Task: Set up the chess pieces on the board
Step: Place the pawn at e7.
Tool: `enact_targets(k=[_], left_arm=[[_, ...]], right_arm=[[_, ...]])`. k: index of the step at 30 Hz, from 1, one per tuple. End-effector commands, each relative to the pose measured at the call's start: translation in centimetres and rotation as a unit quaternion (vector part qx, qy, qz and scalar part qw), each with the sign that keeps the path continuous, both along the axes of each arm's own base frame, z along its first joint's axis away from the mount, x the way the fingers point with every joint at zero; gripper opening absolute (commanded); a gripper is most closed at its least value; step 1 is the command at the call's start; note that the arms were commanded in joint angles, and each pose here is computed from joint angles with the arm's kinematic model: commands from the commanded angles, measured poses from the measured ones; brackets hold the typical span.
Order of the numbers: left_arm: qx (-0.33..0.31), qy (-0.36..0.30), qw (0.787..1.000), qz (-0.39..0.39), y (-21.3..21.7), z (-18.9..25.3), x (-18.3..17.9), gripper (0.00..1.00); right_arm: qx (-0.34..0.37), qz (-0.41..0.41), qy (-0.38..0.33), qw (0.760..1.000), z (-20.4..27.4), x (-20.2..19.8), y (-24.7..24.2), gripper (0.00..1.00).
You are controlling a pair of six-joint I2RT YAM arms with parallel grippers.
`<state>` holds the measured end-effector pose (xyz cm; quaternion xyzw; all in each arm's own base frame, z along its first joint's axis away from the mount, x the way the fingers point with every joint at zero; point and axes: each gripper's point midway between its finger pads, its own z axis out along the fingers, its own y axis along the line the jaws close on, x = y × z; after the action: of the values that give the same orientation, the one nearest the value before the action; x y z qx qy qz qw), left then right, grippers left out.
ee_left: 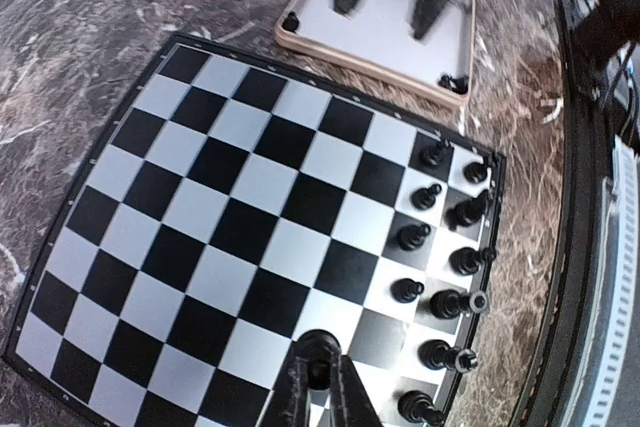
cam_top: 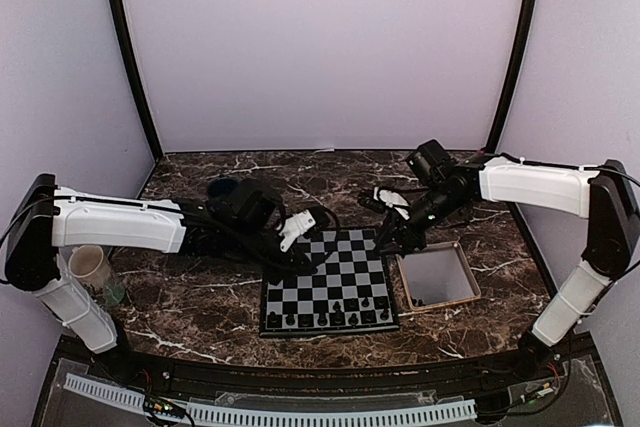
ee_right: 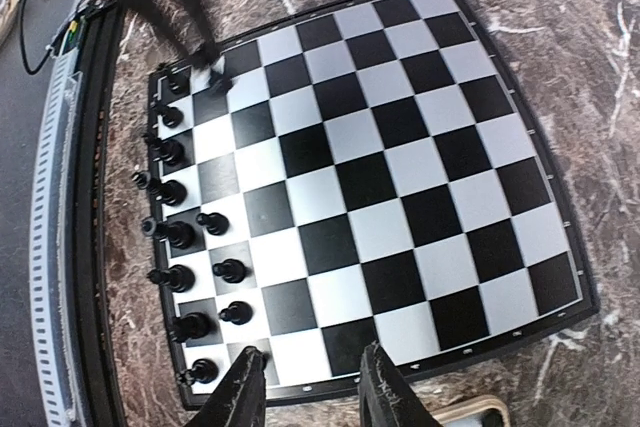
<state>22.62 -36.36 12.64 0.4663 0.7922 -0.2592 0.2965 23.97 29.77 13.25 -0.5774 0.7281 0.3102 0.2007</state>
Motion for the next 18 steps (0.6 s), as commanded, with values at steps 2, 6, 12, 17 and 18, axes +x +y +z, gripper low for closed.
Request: enact_targets(k=[2,6,12,17,18], left_arm=[[0.090,-0.030,0.993,-0.066,0.2,-3.4,-2.4,0.05],[0.099,-0.027,0.991,-0.084,-0.6,-4.5,-3.0,0.05],[0.112,-0.018,0.988,-0.109,-1.5,-5.7,-3.7,0.05],[0.110,-0.015,0.987,-0.116,-2.0,-5.9,-3.9,0.06],[0.110,-0.014,0.987,-0.117,-2.0,-6.0,-3.9,0.06]], right_arm=[[0.011,-0.015,-0.038,0.999,0.7,1.8,0.1,0.34],[0.002,-0.018,-0.040,0.999,0.1,1.9,-0.2,0.33],[-0.009,-0.025,-0.039,0.999,-0.7,1.9,-0.7,0.33],[-0.008,-0.024,-0.039,0.999,-0.7,1.8,-0.7,0.33],[-0.007,-0.023,-0.038,0.999,-0.7,1.8,-0.7,0.33]])
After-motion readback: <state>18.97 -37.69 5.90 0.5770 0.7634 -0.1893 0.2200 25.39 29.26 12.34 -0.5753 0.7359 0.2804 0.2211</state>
